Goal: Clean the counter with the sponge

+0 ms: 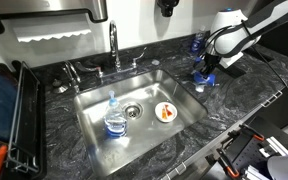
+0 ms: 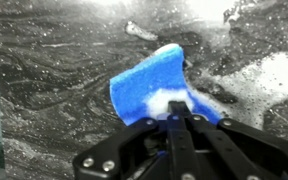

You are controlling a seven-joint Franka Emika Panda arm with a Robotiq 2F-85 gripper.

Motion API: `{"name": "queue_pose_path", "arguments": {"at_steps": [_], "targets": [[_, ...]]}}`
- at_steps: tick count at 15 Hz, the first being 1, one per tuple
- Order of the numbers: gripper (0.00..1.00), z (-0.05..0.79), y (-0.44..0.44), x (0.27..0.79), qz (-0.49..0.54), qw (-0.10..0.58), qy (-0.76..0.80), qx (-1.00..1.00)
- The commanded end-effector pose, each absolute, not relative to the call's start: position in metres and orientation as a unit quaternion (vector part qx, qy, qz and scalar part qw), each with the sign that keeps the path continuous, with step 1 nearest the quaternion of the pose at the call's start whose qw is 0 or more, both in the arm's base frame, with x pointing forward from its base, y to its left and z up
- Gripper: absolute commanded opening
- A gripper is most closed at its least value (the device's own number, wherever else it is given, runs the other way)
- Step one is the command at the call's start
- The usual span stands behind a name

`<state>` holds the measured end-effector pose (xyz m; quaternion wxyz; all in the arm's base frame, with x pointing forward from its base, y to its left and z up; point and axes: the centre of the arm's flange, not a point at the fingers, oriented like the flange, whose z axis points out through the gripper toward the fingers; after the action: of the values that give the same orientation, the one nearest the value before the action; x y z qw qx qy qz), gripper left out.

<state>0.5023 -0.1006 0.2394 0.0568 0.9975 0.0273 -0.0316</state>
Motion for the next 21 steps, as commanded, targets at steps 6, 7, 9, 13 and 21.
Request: {"name": "queue_pose_path", "arguments": {"at_steps": [6,7,9,13,21], "targets": [[0.00,0.199,-0.136,0.468,-0.045,-0.022,-0.006,0.999],[0.00,0.199,-0.139,0.467,-0.041,-0.035,-0.010,0.999],[0.00,0.200,-0.141,0.469,-0.029,-0.059,-0.011,0.998],[0.00,0.202,-0.132,0.476,-0.008,-0.096,-0.004,0.995],[0.00,0.204,-0.079,0.495,-0.002,-0.121,0.033,0.992]]}}
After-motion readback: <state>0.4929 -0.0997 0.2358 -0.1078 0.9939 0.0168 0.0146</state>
